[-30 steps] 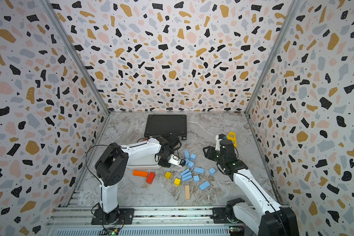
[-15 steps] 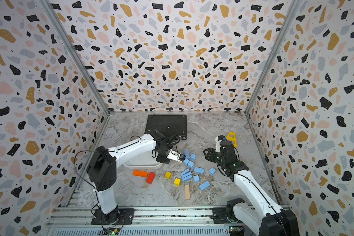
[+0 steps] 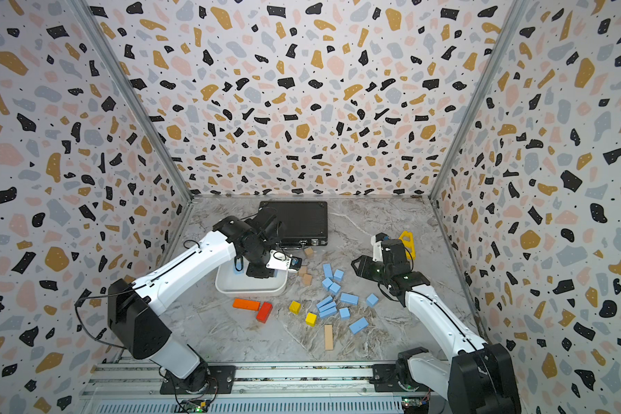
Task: Pick out the blue building blocks
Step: Place the building block in the storage box.
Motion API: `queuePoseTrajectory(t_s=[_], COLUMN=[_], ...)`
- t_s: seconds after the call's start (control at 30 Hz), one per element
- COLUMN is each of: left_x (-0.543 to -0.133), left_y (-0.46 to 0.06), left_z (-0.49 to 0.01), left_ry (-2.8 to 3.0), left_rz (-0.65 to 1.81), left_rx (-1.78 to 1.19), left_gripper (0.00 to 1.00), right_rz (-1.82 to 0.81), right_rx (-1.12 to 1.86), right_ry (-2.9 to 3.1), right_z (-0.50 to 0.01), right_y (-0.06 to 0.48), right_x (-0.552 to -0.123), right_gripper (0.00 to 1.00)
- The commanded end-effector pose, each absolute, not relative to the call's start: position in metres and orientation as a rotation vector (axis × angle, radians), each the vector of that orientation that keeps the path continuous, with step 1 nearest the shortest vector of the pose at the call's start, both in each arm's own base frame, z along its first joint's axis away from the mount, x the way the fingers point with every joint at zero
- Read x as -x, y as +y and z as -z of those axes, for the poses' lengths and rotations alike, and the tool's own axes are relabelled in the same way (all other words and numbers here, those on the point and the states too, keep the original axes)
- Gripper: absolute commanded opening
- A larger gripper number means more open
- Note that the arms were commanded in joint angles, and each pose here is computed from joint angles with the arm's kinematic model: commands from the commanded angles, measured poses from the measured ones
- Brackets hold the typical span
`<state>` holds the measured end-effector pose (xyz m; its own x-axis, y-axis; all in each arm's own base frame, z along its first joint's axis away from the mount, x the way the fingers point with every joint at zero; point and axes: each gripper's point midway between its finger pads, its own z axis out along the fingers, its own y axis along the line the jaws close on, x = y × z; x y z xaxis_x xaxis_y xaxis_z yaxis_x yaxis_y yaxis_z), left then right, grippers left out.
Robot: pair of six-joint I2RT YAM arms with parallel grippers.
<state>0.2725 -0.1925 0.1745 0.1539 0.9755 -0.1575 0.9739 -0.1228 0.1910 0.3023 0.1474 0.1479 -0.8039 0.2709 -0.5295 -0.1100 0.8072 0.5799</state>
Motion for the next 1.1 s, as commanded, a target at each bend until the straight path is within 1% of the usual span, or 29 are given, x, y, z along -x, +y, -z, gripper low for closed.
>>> queuePoseTrajectory(t_s=[0.0,0.17,0.3,0.5,0.63,0.8,1.07], left_x=[-0.272,-0.296,-0.322,-0.335,-0.346,-0.35,-0.36], left_y=[-0.154,-0.096,-0.072,-0.085,-0.089,-0.09,-0.094], left_z=[-0.17,-0.143,-0.119,-0.093,-0.079,-0.063,-0.053], left_ry=[1.964,2.069,2.153,2.207,2.22,2.255,2.254], left_rz=[-0.02,-0.111,-0.189,-0.072,-0.064,-0.041,-0.043], left_rx=[-2.174,-2.122,-2.067,-2.026,-2.006,-2.005,-1.97], left_gripper=[0.24,0.24,0.24,0.23,0.23,0.25,0.27], right_rz=[-0.835,-0.836,-0.842,-0.859,-0.85,-0.845,-0.845], right_rx=[-0.075,-0.078,-0.073,-0.09,-0.095,-0.094,-0.094], right_ry=[2.334,2.339,2.348,2.339,2.339,2.347,2.348], right_z=[-0.17,-0.169,-0.167,-0.169,-0.169,-0.168,-0.168], right_y=[0.154,0.157,0.162,0.167,0.168,0.168,0.169], right_x=[-0.306,-0.307,-0.308,-0.312,-0.312,-0.31,-0.309], right_gripper=[0.45,0.45,0.45,0.45,0.45,0.45,0.44])
